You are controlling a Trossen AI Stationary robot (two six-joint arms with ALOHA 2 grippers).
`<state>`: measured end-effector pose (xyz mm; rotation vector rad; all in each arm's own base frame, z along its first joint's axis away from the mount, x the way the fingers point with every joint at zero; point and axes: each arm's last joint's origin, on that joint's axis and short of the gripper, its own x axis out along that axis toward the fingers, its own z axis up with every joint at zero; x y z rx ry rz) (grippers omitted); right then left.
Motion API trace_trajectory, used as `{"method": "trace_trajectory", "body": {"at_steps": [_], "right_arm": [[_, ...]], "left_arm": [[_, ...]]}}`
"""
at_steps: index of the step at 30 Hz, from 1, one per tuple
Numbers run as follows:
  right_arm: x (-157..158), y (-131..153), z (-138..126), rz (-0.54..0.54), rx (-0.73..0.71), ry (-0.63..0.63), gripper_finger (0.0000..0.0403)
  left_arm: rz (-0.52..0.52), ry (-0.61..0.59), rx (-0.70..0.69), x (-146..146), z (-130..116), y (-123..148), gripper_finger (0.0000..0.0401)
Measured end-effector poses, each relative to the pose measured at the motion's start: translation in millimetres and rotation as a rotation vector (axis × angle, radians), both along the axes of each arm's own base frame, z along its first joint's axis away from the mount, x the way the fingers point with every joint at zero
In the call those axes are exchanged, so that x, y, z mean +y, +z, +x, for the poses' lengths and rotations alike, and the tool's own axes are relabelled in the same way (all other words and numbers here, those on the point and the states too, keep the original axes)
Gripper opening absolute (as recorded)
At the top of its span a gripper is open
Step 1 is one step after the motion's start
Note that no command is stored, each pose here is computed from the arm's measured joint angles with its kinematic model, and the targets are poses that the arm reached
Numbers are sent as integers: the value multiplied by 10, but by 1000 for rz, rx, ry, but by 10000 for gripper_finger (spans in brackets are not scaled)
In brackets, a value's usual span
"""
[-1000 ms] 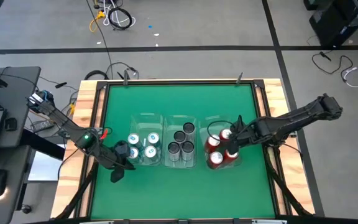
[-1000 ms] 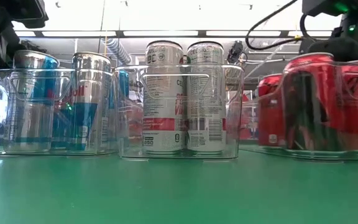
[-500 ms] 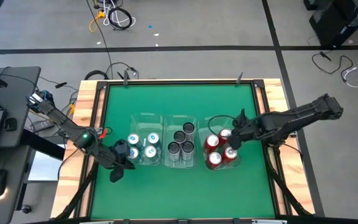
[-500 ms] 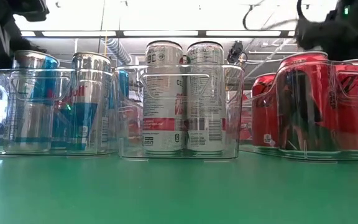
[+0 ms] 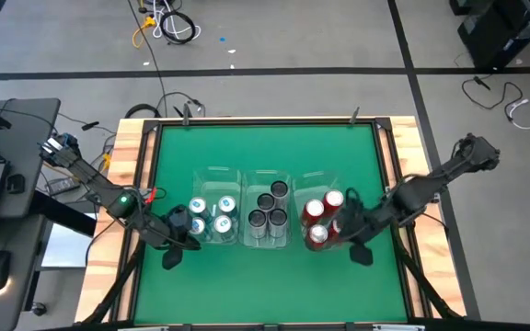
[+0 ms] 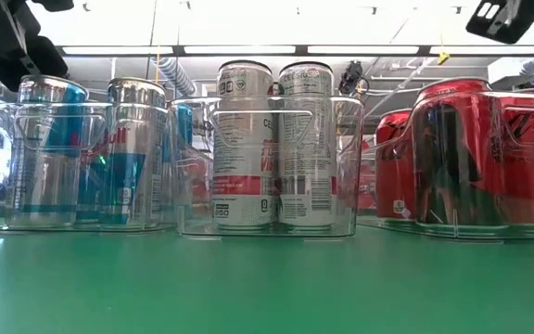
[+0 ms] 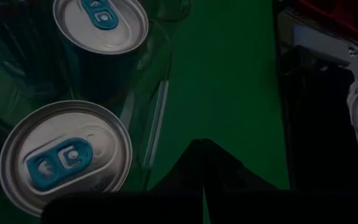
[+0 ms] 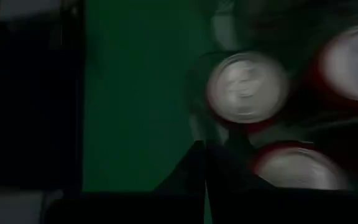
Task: Sort soda cans
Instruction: Adjust the transparent bins
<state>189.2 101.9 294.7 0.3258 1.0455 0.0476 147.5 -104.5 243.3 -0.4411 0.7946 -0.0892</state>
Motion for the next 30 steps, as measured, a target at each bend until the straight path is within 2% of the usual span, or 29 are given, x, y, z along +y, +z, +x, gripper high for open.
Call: {"method": "trace_trajectory", "body": {"at_steps": [8, 13, 19, 24, 30], "right_arm": [[323, -488, 372, 7, 160, 157, 0], [363, -674, 524, -30, 229, 166, 0], [273, -726, 655, -53, 221, 137, 0], [150, -713, 765, -106, 145, 96, 0], [80, -764, 824, -134, 147, 117, 0]], "left_arm": [[2, -1, -2, 0, 0, 1, 0], [2, -1, -2, 0, 0, 1, 0], [21, -13, -9, 2, 1, 1, 0], [26, -9, -10, 4, 0, -1, 0], [29, -6, -9, 5, 0, -3, 0]]}}
